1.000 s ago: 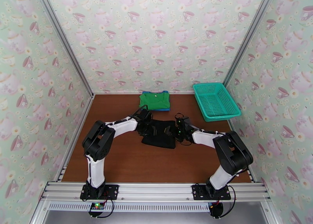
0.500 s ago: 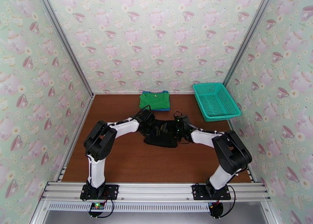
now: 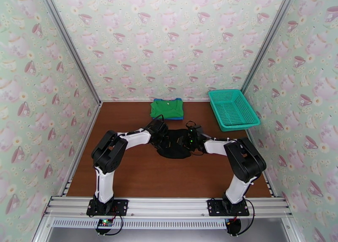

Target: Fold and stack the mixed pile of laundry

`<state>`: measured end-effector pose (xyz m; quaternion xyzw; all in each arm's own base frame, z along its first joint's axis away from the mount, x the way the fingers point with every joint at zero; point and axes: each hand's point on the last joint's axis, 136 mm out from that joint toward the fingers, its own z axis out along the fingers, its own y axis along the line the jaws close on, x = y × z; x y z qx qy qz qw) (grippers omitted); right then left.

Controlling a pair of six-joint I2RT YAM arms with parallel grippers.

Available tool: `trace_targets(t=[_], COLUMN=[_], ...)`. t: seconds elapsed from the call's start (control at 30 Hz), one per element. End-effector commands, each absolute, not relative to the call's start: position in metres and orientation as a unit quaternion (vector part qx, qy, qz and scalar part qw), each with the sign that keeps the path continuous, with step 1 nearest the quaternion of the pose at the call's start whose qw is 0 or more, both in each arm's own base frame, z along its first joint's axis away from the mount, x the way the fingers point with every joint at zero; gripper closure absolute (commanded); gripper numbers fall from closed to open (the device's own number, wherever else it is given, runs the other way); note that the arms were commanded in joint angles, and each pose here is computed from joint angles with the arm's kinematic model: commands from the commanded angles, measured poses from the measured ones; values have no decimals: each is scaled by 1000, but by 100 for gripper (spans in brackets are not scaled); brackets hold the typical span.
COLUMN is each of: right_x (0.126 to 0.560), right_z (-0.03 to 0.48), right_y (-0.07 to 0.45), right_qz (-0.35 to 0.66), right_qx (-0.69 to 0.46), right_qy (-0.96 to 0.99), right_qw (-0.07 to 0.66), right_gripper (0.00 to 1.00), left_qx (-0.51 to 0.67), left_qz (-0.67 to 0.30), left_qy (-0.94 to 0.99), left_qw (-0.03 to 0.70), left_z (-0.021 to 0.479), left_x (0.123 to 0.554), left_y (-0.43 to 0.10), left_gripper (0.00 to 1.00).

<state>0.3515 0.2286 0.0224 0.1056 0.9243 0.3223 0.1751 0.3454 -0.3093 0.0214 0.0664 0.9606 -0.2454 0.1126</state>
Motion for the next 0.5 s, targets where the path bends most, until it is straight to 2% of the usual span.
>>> trace_targets(t=[0.0, 0.2, 0.23, 0.27, 0.4, 0.47], right_x=[293, 293, 293, 293, 293, 296], right_z=[-38, -28, -24, -21, -9, -4], right_y=[224, 223, 224, 227, 249, 248], right_qz=[261, 249, 251, 262, 306, 296], right_qx=[92, 82, 78, 76, 55, 49], right_qy=[959, 963, 963, 961, 950, 953], right_qw=[56, 56, 55, 49, 21, 27], right_gripper=[65, 66, 89, 99, 100, 100], left_qx=[66, 66, 67, 68, 72, 76], left_qz=[-230, -238, -240, -242, -247, -249], left_qy=[967, 963, 962, 961, 957, 955], left_qw=[90, 107, 110, 114, 134, 144], left_z=[9, 26, 29, 33, 54, 64], left_x=[328, 331, 330, 330, 333, 333], left_y=[-303, -304, -305, -305, -305, -305], left_gripper=[100, 100, 100, 100, 100, 100])
